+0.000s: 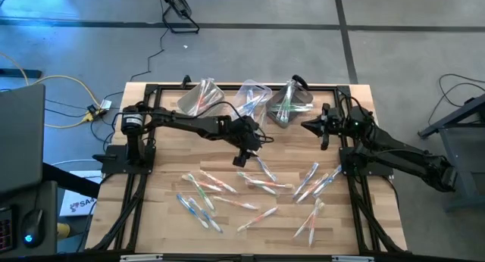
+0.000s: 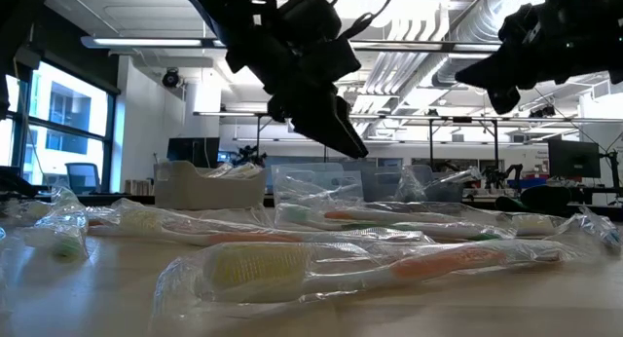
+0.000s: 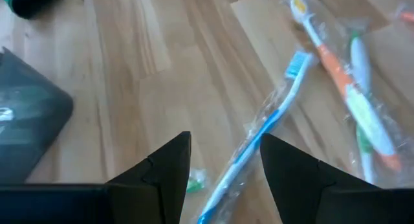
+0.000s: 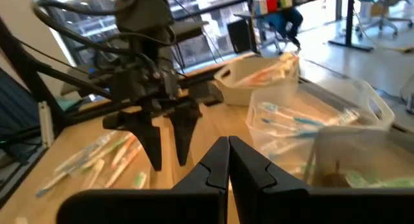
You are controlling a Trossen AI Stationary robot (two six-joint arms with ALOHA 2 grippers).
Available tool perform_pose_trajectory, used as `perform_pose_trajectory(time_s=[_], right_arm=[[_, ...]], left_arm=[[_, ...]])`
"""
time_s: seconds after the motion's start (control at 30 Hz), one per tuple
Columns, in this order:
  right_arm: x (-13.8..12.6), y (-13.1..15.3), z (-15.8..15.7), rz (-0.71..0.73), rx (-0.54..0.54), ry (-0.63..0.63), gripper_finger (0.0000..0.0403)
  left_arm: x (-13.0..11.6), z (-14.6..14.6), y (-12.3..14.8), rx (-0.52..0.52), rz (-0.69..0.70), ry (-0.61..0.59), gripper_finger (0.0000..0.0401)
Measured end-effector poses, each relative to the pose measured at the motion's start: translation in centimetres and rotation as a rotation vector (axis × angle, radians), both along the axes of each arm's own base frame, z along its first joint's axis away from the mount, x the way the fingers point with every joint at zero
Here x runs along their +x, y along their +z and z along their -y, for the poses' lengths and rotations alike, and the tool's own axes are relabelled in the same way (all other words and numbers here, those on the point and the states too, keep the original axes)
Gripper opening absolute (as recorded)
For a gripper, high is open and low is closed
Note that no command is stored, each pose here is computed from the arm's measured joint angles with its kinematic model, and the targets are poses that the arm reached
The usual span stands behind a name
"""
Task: Pick & Place Toothbrushes
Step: Put the blue toothbrush into the transparent bin
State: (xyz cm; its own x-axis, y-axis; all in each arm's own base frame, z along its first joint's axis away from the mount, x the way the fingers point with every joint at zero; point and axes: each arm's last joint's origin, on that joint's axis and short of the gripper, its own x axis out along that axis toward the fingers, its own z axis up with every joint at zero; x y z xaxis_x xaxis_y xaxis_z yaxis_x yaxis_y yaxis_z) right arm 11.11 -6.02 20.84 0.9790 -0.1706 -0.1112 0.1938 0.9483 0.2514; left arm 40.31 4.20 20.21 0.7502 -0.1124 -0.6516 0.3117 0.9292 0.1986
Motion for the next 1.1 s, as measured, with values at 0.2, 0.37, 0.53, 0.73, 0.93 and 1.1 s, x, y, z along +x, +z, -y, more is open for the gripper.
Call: perform_pose_trajectory(time_s=[0.2, 0.37, 0.53, 0.73, 0.93, 1.1], right_arm=[[0.0, -0.1, 0.1, -0.009, -0.002, -0.05, 0.0002], [0.0, -0.1, 0.2, -0.012, -0.003, -0.07, 0.0002], [-0.1, -0.1, 0.2, -0.013, -0.005, -0.072, 0.0002], [-0.1, -0.1, 0.2, -0.013, -0.003, -0.075, 0.0002], [-0.1, -0.1, 0.2, -0.017, -0.001, -0.073, 0.0002], [-0.1, -0.1, 0.2, -0.017, -0.001, -0.074, 0.0002]], left_arm=[[-0.3, -1.1, -0.2, 0.051, -0.031, 0.037, 0.0182], [-0.9, -1.8, -0.7, 0.061, -0.097, 0.041, 0.0182], [-0.6, -1.4, -1.2, 0.069, -0.102, 0.01, 0.0182], [-0.7, -1.3, -2.6, 0.048, -0.168, 0.003, 0.0182], [0.0, -0.8, -2.9, 0.046, -0.123, -0.006, 0.0182], [0.4, -0.5, -3.4, 0.048, -0.114, -0.024, 0.0182]])
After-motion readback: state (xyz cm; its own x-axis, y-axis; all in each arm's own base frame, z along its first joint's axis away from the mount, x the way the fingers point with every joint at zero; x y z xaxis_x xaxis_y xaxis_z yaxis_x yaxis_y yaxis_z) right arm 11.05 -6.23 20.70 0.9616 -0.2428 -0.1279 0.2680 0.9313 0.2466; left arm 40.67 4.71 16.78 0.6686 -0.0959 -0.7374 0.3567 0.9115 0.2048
